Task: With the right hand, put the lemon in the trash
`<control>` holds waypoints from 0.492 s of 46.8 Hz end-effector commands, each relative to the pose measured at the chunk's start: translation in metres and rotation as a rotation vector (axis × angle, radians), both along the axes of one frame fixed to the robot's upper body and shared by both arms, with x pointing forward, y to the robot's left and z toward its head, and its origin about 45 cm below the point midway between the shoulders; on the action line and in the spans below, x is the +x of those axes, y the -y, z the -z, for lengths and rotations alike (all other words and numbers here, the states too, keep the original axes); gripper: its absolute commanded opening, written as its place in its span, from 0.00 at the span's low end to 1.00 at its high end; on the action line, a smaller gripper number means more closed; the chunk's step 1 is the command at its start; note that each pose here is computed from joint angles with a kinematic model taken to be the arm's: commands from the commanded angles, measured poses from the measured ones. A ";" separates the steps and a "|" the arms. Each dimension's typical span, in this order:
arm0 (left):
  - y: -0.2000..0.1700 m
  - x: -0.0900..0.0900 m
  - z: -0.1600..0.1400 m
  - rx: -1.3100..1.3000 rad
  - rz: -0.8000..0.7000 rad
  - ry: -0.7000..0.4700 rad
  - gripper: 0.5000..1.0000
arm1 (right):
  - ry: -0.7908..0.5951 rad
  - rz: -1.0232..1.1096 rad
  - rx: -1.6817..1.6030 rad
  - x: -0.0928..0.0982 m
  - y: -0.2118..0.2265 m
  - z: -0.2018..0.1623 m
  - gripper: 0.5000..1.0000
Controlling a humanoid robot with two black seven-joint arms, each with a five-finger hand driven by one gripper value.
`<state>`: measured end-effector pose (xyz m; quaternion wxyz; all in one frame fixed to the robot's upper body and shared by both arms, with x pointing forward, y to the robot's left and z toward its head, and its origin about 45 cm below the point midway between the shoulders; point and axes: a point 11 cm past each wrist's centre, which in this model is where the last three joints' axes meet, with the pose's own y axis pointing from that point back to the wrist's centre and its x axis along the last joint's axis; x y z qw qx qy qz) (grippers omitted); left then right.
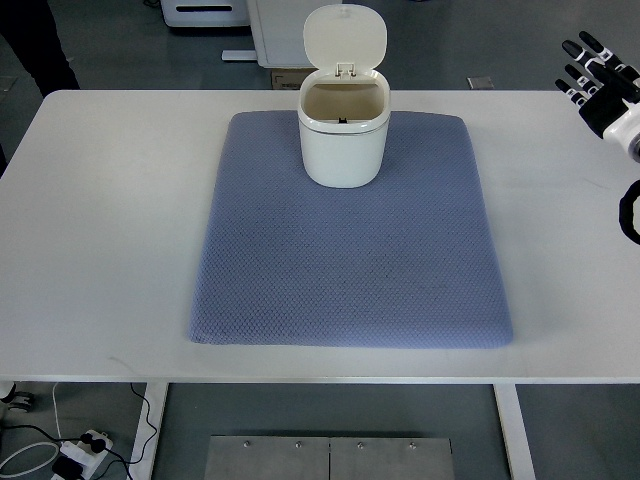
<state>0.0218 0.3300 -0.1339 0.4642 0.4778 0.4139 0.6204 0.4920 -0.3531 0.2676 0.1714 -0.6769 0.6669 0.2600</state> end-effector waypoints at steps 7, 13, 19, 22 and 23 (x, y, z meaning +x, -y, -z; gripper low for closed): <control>0.000 0.000 0.000 0.000 0.000 0.000 1.00 | -0.008 -0.036 0.103 0.000 -0.023 0.019 1.00; 0.000 0.000 0.000 0.000 0.000 0.000 1.00 | -0.017 -0.046 0.125 0.001 -0.034 0.025 1.00; 0.000 0.000 0.000 0.000 0.000 0.000 1.00 | -0.038 -0.042 0.133 0.001 -0.041 0.036 1.00; 0.000 0.000 0.000 0.000 0.000 0.000 1.00 | -0.045 -0.037 0.131 0.002 -0.042 0.039 1.00; 0.000 0.000 0.000 0.000 0.000 0.000 1.00 | -0.046 -0.037 0.130 0.002 -0.042 0.040 1.00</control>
